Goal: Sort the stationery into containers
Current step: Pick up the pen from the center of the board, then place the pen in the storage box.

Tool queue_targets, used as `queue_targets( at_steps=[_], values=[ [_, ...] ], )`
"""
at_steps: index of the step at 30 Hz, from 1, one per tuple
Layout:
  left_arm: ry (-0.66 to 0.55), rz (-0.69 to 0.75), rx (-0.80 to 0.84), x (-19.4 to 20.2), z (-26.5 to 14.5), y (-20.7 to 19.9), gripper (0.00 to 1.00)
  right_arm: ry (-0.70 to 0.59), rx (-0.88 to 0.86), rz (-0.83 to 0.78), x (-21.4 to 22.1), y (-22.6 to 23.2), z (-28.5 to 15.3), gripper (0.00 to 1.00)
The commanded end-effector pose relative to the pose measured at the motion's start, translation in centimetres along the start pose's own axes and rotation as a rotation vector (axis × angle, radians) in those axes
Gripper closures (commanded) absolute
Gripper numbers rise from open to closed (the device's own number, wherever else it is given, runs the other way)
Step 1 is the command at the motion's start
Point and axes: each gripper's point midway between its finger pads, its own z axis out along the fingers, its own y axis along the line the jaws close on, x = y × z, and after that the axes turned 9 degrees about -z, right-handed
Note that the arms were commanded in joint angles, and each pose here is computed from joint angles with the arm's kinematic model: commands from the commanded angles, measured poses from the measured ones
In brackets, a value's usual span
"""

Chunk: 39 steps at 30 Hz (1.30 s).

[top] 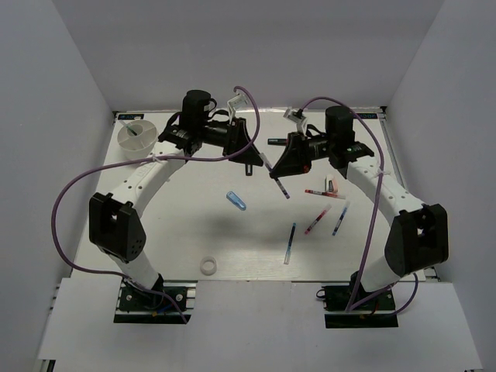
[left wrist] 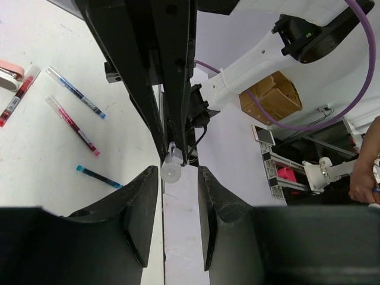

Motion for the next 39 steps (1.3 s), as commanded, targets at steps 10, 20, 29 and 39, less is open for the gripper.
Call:
queue_targets(
  at_steps=[10, 20, 29, 39],
  values=[
    [-0.01, 0.07, 0.014, -0.4, 0.0, -2.6, 0.65, 0.012, -0.048, -0.021, 0.2, 0.5, 0.6, 1.0],
    [-0.025, 0.007, -0.016, 0.0, 0.1, -1.9, 1.0, -0.003, -0.003, -0.036, -0.5, 0.1, 0.3, 0.83],
    [-0.157, 0.038, -0.53, -0.7, -4.7, 3.5, 1.0, -0.081, 0.203, -0.039, -3.5, -2.4, -3.2, 0.11],
    [-0.404, -0.089, -1.497, -6.8, -28.9, 14.5, 1.0, 0.017, 0.606, -0.189, -2.5, -7.3, -8.9, 0.12]
  ],
)
